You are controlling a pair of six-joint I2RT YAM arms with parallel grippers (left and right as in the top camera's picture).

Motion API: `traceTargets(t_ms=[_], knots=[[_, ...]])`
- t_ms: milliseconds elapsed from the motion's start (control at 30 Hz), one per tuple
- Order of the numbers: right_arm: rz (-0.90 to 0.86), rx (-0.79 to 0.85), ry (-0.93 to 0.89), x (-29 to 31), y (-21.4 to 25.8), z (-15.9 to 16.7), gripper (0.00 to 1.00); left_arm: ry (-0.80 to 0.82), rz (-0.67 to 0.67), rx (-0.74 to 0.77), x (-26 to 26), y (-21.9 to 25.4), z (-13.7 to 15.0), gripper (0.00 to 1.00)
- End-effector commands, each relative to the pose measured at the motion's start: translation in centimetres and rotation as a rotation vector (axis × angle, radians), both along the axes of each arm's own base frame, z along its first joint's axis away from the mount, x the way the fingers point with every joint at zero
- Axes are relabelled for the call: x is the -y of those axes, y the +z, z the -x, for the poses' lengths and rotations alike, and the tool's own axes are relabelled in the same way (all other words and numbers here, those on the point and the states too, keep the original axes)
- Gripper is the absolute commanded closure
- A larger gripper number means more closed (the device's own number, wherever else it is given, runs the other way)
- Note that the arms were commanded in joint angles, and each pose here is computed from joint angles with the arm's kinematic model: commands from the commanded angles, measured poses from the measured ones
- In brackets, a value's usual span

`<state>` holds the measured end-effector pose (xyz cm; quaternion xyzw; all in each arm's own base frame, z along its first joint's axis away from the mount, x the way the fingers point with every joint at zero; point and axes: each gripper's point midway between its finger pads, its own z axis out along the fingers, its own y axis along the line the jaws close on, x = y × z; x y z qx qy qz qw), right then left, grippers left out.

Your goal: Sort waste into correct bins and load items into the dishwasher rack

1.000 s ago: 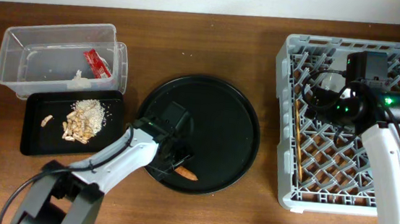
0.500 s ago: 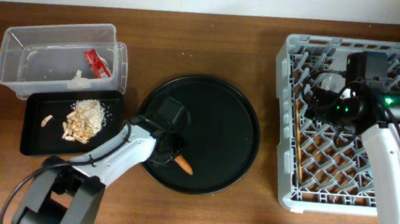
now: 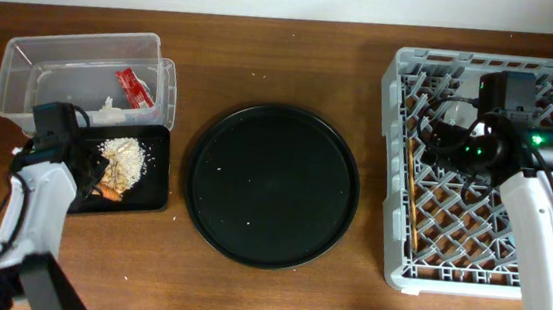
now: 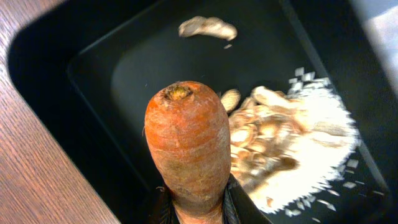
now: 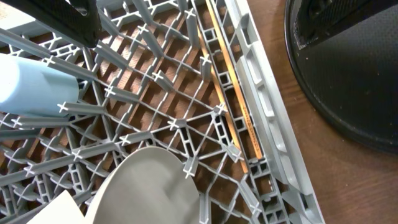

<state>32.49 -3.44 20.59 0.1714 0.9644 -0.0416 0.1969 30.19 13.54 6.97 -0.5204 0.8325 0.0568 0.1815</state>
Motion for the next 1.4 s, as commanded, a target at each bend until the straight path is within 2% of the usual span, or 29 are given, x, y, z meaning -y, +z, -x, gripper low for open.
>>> traceTargets(t_ms=[0, 67, 133, 200, 267, 300, 333, 367, 400, 433, 467, 500, 567, 667, 767, 833, 900, 967, 1033, 1167, 1367], knots=[[-0.006, -0.010, -0.006, 0.1, -0.3, 0.0, 0.02, 0.022, -0.013, -0.088, -1.6, -3.0, 0.4, 0.83], [-0.006, -0.009, -0.006, 0.1, -0.3, 0.0, 0.02, 0.023, 0.000, -0.121, -1.6, -4.2, 0.7, 0.83], [-0.006, -0.009, -0.006, 0.1, -0.3, 0.0, 0.02, 0.024, -0.003, -0.123, -1.6, -4.2, 0.6, 0.64], [-0.005, -0.009, -0.006, 0.1, -0.3, 0.0, 0.02, 0.018, -0.005, -0.122, -1.6, -4.2, 0.6, 0.62], [-0.006, -0.005, -0.006, 0.1, -0.3, -0.1, 0.02, -0.046, -0.020, -0.132, -1.9, -2.8, -0.2, 0.41], [-0.011, 0.006, -0.004, 0.0, -0.2, -0.4, 0.02, -0.083, -0.026, -0.134, -2.1, -0.9, -1.0, 0.37], [-0.097, 0.062, 0.036, -1.6, 0.2, -1.7, 0.02, -0.193, -0.041, -0.105, -1.6, 2.5, -3.1, 0.34], [-0.202, 0.120, 0.108, -3.9, 0.8, -3.0, 0.02, -0.289, -0.032, -0.059, -0.4, 4.0, -4.9, 0.30], [-0.322, 0.204, 0.340, -8.1, 2.2, -4.4, 0.02, -0.428, -0.011, 0.005, 1.8, 5.6, -7.1, 0.26], [-0.373, 0.247, 0.475, -10.9, 3.0, -4.8, 0.02, -0.607, 0.014, 0.064, 5.1, 7.1, -9.1, 0.22], [-0.334, 0.228, 0.592, -12.8, 2.3, -4.6, 0.02, -0.823, 0.026, 0.075, 8.6, 7.5, -9.6, 0.18], [-0.290, 0.166, 0.601, -12.7, 1.0, -3.9, 0.02, -0.960, 0.053, -0.013, 11.4, 6.7, -7.8, 0.14], [-0.225, 0.017, 0.537, -10.7, -1.3, -1.9, 0.02, -0.996, 0.151, -0.170, 13.1, 5.6, -3.7, 0.01], [-0.246, -0.114, 0.451, -8.2, -2.3, 1.0, 0.02, -0.977, 0.293, -0.396, 13.6, 5.4, 2.6, 0.01], [-0.271, -0.145, 0.383, -6.7, -3.9, 3.3, 0.02, -0.975, 0.314, -0.428, 13.7, 5.7, 4.4, 0.03], [-0.256, -0.024, 0.377, -6.8, -4.7, 4.2, 0.02, -0.988, 0.233, -0.301, 13.7, 6.3, 4.5, 0.05], [-0.220, 0.147, 0.384, -6.7, -3.8, 5.2, 0.02, -1.004, 0.066, -0.039, 13.7, 7.8, 3.8, 0.01], [-0.175, 0.233, 0.378, -6.2, -2.8, 6.4, 0.02, -1.005, -0.076, 0.186, 13.7, 9.2, 4.2, 0.01], [-0.165, 0.280, 0.383, -6.2, -1.7, 6.7, 0.02, -0.999, -0.178, 0.344, 13.8, 10.8, 5.1, 0.01], [-0.173, 0.243, 0.379, -6.2, -2.6, 6.5, 0.02, -0.991, -0.255, 0.464, 13.9, 13.7, 6.5, 0.01], [-0.208, 0.076, 0.362, -6.2, -6.7, 5.7, 0.02, -0.991, -0.257, 0.467, 13.9, 13.8, 6.6, 0.01]])
